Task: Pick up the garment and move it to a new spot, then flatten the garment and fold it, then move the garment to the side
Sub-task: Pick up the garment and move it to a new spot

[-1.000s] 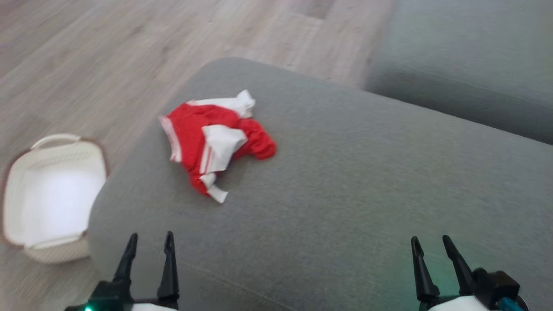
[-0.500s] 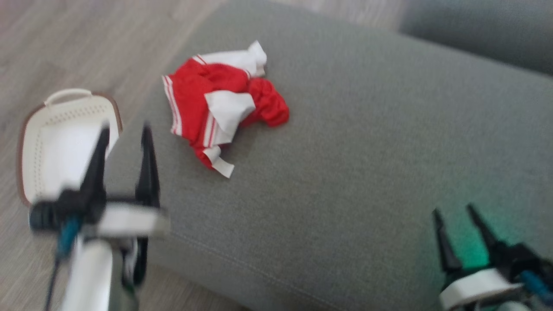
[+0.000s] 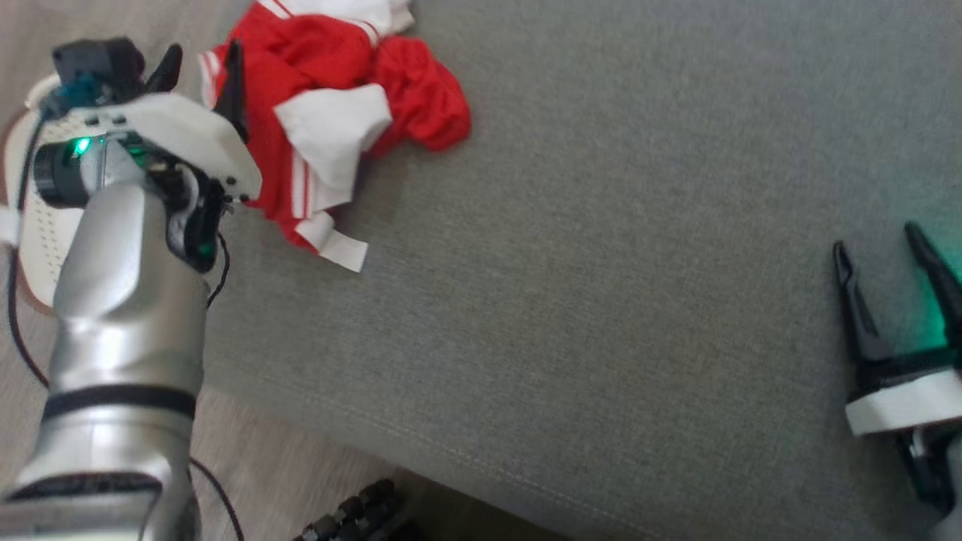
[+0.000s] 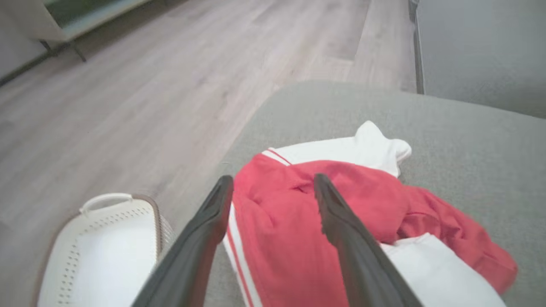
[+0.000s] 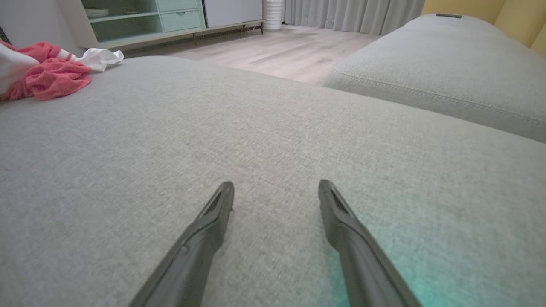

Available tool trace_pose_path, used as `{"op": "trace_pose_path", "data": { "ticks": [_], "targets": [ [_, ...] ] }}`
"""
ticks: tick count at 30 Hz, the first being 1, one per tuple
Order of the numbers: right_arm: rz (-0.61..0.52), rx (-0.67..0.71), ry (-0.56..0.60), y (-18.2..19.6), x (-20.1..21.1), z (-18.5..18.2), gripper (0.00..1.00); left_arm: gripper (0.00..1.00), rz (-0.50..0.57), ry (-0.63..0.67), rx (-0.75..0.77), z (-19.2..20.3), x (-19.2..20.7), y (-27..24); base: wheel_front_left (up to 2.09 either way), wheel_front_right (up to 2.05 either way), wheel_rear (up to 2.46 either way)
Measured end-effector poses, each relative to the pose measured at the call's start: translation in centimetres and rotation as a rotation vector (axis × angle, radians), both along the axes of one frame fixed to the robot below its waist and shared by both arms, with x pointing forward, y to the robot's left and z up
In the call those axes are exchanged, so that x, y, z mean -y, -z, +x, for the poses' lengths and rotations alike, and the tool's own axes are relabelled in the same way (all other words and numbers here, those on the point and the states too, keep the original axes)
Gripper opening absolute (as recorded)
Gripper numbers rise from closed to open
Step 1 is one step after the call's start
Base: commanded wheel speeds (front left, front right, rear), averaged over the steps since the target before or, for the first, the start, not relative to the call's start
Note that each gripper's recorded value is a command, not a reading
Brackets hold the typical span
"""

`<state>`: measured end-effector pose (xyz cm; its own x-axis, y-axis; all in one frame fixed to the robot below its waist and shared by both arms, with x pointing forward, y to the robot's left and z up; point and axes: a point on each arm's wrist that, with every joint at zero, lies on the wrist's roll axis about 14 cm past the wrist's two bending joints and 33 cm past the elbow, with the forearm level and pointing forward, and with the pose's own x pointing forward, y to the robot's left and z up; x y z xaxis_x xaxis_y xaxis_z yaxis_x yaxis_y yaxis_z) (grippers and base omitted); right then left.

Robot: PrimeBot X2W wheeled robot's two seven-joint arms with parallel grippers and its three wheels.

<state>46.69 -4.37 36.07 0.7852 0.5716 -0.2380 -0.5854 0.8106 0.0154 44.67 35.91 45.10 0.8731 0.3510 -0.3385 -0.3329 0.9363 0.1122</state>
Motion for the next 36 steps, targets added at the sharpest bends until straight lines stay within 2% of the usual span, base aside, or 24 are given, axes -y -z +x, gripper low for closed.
{"op": "trace_pose_path", "data": {
  "ticks": [7,11,12,13,14,20,25,30,35,36],
  "targets": [
    [0.025,0.003,0.013,0.6,0.4,1.0,1.00,1.00,-0.186,-0.050,-0.266,-0.9,1.1,8.4,0.00,0.00,0.00],
    [0.028,0.013,0.035,0.5,1.1,1.5,1.00,1.00,-0.197,-0.035,-0.291,0.0,1.7,9.5,0.00,0.00,0.00],
    [0.027,0.016,0.040,0.5,1.3,1.6,1.00,0.82,-0.186,-0.029,-0.276,0.3,1.6,9.3,0.00,0.00,0.00],
    [0.027,0.018,0.043,0.4,1.4,1.6,1.00,0.04,-0.174,-0.022,-0.255,0.6,1.6,9.1,0.00,0.00,0.00],
    [0.025,0.020,0.046,0.3,1.5,1.6,1.00,0.00,-0.160,-0.013,-0.237,0.7,1.6,8.8,0.00,0.00,0.00],
    [0.037,0.028,0.088,-1.0,1.8,1.3,1.00,0.00,-0.072,0.055,-0.060,2.0,1.7,4.2,0.00,0.00,0.00],
    [0.069,-0.011,0.108,-2.2,0.8,-1.9,1.00,0.00,0.029,0.181,0.114,3.9,3.4,-2.9,0.00,0.00,0.00],
    [0.124,0.044,0.181,-6.1,1.4,-3.7,1.00,0.00,0.132,0.413,0.332,5.7,9.7,-11.8,0.00,0.00,0.00],
    [0.163,0.161,0.295,-10.8,4.7,-4.7,1.00,0.00,0.155,0.612,0.501,6.1,16.4,-18.8,0.00,0.00,0.00],
    [0.163,0.161,0.295,-10.8,4.7,-4.7,1.00,0.00,0.155,0.612,0.501,6.1,16.4,-18.8,0.00,0.00,0.00]
  ]
}}
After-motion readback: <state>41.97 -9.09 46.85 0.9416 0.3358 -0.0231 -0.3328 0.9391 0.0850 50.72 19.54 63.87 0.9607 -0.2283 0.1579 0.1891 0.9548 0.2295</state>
